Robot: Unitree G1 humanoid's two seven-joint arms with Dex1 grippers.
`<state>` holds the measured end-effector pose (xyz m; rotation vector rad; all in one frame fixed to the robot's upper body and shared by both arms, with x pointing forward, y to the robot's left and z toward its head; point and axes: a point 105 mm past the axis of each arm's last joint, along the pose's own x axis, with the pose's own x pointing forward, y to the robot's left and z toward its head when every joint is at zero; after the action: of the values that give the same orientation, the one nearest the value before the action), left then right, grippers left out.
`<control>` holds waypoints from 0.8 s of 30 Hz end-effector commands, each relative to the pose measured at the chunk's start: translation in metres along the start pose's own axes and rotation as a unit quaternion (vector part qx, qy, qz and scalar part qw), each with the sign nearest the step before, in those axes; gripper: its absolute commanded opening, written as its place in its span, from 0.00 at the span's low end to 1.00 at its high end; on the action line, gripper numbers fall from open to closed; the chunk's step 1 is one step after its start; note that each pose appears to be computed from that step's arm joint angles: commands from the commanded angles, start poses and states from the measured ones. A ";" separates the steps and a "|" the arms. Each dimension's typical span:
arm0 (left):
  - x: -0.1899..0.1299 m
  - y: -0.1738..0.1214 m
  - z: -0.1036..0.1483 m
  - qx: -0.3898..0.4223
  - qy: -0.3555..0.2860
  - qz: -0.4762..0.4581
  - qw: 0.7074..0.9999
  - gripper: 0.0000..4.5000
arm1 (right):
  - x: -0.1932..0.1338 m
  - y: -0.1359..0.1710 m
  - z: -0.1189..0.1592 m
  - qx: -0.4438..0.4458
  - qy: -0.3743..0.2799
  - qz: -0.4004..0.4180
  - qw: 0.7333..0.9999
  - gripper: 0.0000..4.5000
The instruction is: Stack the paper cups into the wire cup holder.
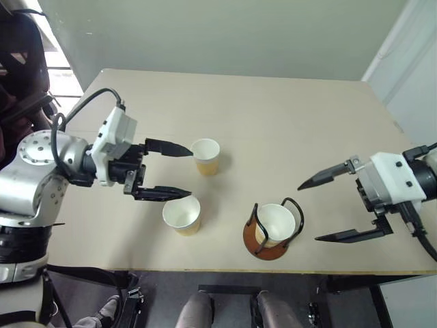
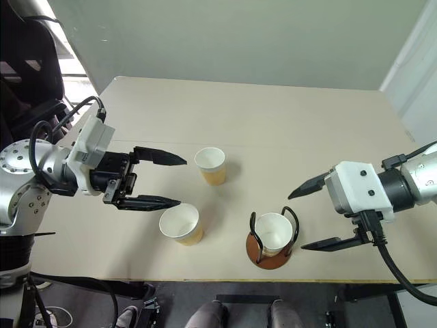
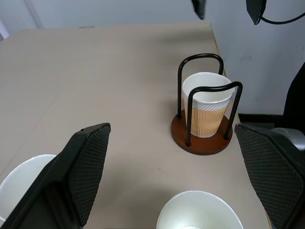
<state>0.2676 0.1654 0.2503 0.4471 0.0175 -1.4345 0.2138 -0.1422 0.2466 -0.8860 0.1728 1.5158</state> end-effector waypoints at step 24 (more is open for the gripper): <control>-0.016 -0.044 -0.002 0.060 0.194 -0.205 0.958 1.00 | -0.068 -0.050 0.011 0.028 -0.108 -0.226 0.968 1.00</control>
<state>0.2301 0.1744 0.2439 0.8400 0.3343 -1.6857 0.2524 -0.1777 0.3033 -0.6127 -0.0829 1.1911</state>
